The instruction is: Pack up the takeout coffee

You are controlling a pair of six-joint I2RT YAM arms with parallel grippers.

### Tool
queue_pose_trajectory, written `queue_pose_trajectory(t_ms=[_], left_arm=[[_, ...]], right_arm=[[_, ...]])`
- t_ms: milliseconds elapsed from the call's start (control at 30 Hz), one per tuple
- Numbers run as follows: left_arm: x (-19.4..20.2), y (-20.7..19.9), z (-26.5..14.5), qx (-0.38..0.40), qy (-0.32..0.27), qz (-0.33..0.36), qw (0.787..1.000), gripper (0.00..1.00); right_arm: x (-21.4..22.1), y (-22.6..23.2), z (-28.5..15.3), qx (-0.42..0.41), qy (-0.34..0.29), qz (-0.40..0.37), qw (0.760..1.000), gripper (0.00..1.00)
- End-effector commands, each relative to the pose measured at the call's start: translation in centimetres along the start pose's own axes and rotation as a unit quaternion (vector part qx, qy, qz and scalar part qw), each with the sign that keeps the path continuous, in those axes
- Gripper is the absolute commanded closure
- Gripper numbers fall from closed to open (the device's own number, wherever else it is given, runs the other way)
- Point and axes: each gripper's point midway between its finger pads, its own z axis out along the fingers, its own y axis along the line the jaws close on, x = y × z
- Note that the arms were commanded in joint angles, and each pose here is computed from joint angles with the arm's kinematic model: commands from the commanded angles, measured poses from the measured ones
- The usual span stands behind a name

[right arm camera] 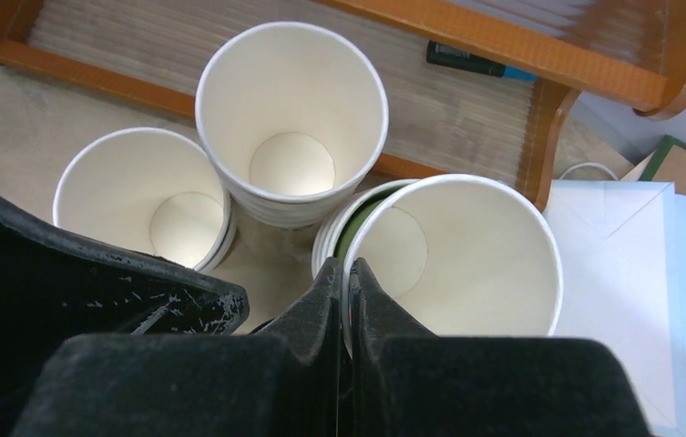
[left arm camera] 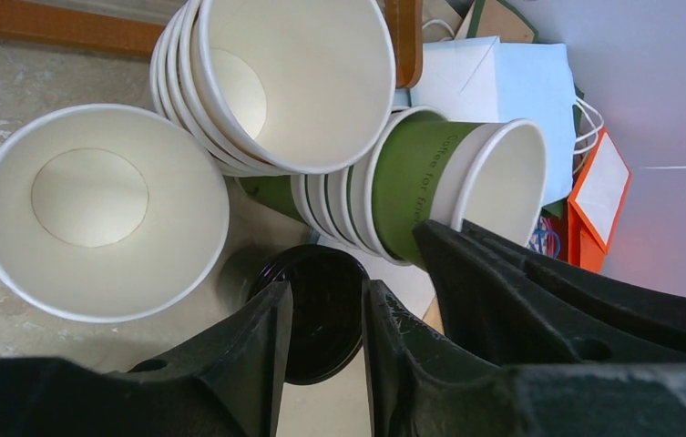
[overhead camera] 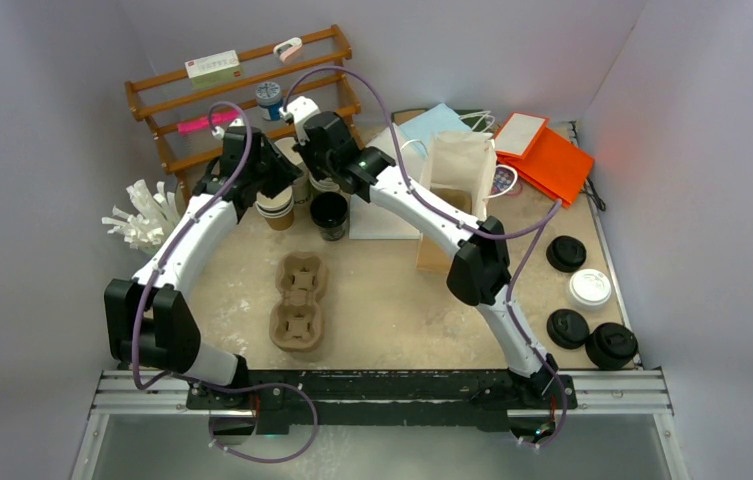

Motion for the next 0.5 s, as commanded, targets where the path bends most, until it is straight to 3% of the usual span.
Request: queue_pose_trajectory(t_ms=[0, 267, 467], left_arm=[[-1.1, -0.6, -1.4, 0.013, -0.017, 0.012, 1.000, 0.64], [-2.0, -0.8, -2.2, 0.012, -0.031, 0.025, 0.999, 0.63], [-2.0, -1.1, -2.5, 0.019, -0.030, 0.029, 0.999, 0.63]], right_arm=[[-7.5, -2.0, -4.5, 0.031, -0.086, 0.029, 0.995, 1.00], [-11.6, -4.0, -8.7, 0.060, -0.136, 0.047, 0.988, 1.00], [-12.4, -3.3, -12.3, 0.029, -0.132, 0.071, 0.988, 1.00]])
